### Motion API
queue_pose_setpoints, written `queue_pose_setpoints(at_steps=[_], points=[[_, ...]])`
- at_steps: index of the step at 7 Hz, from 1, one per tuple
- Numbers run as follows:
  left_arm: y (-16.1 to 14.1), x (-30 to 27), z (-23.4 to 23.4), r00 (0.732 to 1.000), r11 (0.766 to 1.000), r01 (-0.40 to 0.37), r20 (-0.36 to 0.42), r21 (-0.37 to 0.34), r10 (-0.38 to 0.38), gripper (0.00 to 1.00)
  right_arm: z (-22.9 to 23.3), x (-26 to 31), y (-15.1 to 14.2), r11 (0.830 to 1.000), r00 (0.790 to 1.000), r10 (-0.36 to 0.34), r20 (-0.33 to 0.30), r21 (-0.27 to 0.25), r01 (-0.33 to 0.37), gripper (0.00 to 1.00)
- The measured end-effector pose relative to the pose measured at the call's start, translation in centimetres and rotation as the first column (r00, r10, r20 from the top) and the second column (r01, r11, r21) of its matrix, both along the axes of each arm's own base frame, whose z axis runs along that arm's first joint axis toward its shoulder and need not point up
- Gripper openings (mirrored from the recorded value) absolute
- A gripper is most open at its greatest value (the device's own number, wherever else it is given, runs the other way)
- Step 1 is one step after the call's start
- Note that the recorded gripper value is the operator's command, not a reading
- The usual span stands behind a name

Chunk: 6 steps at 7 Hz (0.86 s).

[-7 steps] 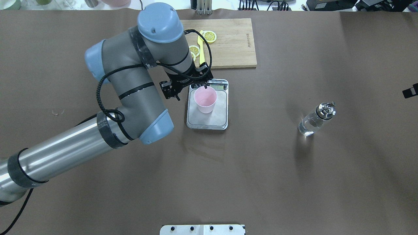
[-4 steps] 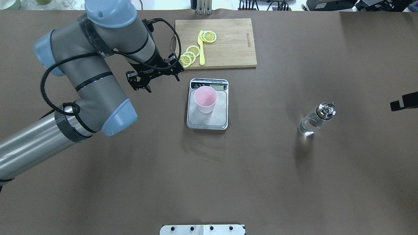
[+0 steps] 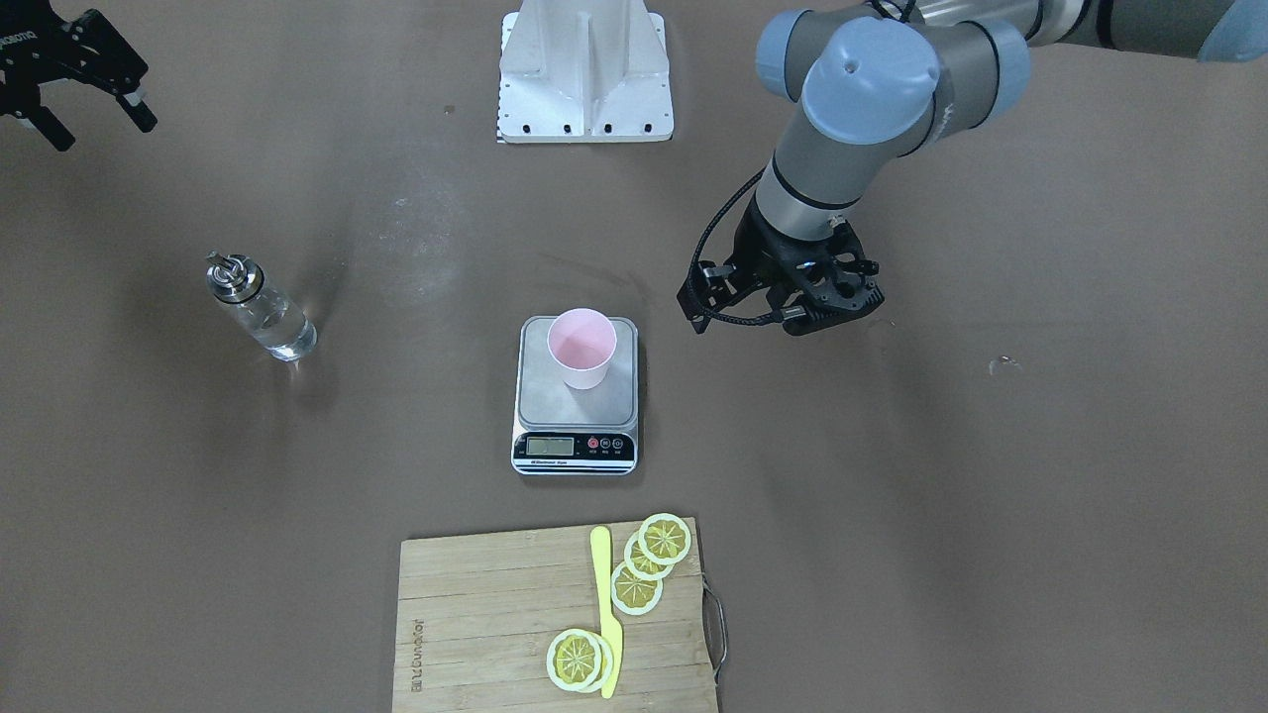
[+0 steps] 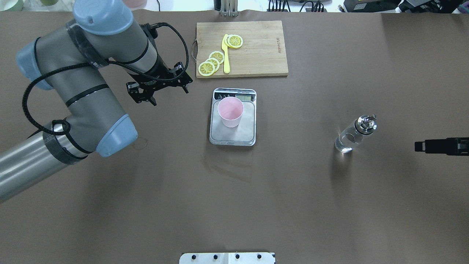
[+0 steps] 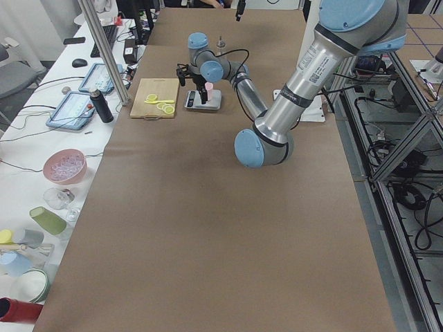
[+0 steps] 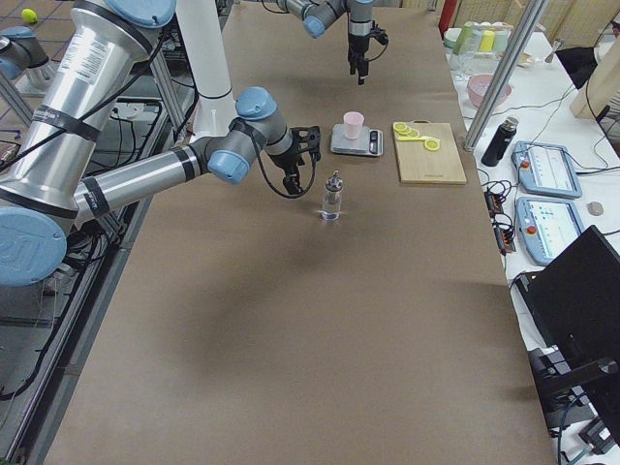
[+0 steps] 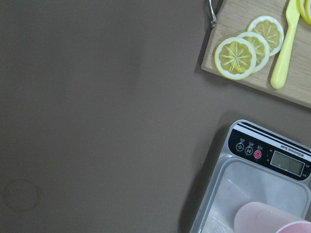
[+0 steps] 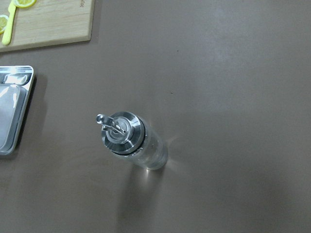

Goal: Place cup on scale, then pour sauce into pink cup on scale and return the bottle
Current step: 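Open and withdraw the left gripper while the right arm reaches toward the bottle, then close the right gripper around the glass sauce bottle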

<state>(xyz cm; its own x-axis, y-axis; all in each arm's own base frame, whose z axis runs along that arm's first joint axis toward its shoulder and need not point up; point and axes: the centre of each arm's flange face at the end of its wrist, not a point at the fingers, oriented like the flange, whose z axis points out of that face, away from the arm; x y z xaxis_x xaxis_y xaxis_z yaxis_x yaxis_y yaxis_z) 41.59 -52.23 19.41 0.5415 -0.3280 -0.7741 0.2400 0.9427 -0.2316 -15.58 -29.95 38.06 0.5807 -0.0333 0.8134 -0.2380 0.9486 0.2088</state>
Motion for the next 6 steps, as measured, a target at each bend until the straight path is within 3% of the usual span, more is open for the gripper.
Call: queue_pose_setpoints(at_steps=[3,6], points=[[-0.1,-0.3,1.4,1.0,1.0,-0.014,0.018,0.02,0.014,0.99,0.5,-7.2,2.9,0.997,0.996,0.061,-0.06,0.048,-0.058,1.0],[-0.1,-0.3,2.4,0.999,1.0,-0.02,0.027,0.025,0.019,0.99,2.6,-11.6,4.0,0.967,0.978,0.159,-0.132,0.218,-0.128,1.0]])
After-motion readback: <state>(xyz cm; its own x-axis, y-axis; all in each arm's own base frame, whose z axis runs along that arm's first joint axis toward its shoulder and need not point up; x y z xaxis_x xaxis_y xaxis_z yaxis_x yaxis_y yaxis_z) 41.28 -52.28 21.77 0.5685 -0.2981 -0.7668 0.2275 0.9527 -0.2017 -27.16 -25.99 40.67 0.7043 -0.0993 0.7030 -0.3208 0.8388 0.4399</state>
